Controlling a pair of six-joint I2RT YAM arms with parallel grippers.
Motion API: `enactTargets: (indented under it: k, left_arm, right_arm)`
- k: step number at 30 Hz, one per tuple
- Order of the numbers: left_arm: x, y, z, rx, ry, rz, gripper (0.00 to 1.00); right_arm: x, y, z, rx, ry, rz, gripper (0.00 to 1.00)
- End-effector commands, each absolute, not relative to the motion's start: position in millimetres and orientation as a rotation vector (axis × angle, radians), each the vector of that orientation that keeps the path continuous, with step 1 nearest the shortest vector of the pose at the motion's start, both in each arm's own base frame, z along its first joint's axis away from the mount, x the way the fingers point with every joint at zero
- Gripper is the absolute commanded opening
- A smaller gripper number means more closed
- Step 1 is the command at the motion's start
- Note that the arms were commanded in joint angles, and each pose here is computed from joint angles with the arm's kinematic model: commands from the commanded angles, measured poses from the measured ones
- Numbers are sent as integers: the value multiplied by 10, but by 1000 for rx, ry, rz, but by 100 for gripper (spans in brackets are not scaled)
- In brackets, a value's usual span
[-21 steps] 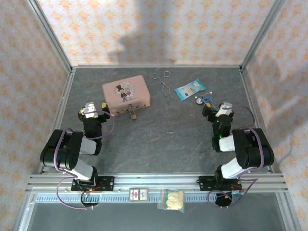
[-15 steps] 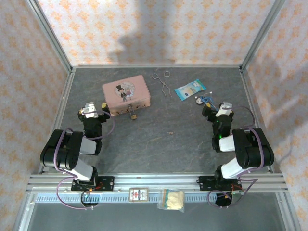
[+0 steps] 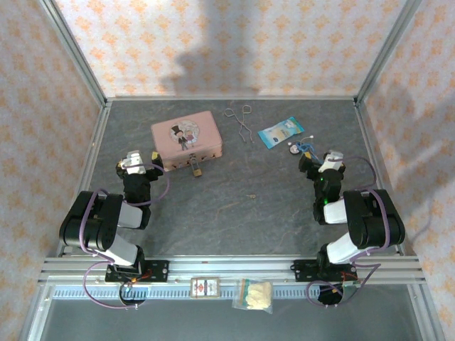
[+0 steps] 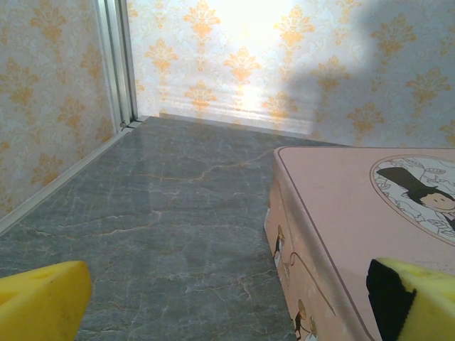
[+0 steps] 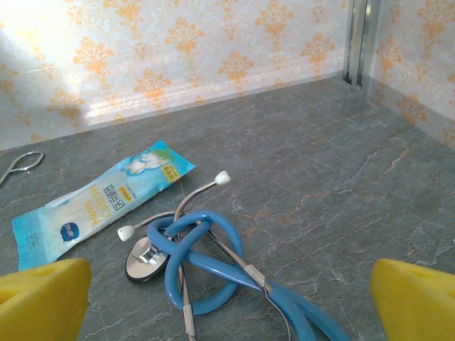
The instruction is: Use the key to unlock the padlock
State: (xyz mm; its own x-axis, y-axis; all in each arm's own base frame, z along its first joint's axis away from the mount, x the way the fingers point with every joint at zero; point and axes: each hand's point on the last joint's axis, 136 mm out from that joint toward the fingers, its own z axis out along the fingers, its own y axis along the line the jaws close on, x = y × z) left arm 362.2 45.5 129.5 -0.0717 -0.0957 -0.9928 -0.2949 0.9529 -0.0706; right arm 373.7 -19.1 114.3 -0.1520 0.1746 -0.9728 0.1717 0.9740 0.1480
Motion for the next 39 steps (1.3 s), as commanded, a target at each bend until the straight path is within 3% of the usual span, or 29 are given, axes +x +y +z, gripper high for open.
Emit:
enactTargets:
  k: [1,8,16,23,27,30,34,39]
  left_arm:
    - [3678,470,1351,-299,1626,158,99]
    - [3617,564,1405,-355,1600,195,99]
    - [3447,693,1921,-508,1508,245,99]
    - [3526,291,2217,-583,1515,-119,97]
    - [3507,-68,1992,-584,1621,-292,96]
    - [3473,-349,1802,-598,1694,-462,95]
    - [3401,-658,1644,-608,1744,-615,93]
    - [3402,-913,1548,-587,1779,-681,93]
  right_arm:
    - [3746,-206,1247,270,1689,-5,100]
    - [3747,-198,1283,266,1685,-8,99]
    - [3747,-72,1742,291,1661,-75,95]
    - [3906,866,1881,173,1862,268,90]
    - [3767,1694,1718,-46,2039,386,87]
    - [3589,2156,1478,-228,2215,457,76]
    - [3343,2356,1083,-391,2464,447,62]
    - [3037,2297,679,-493,2656,359,57]
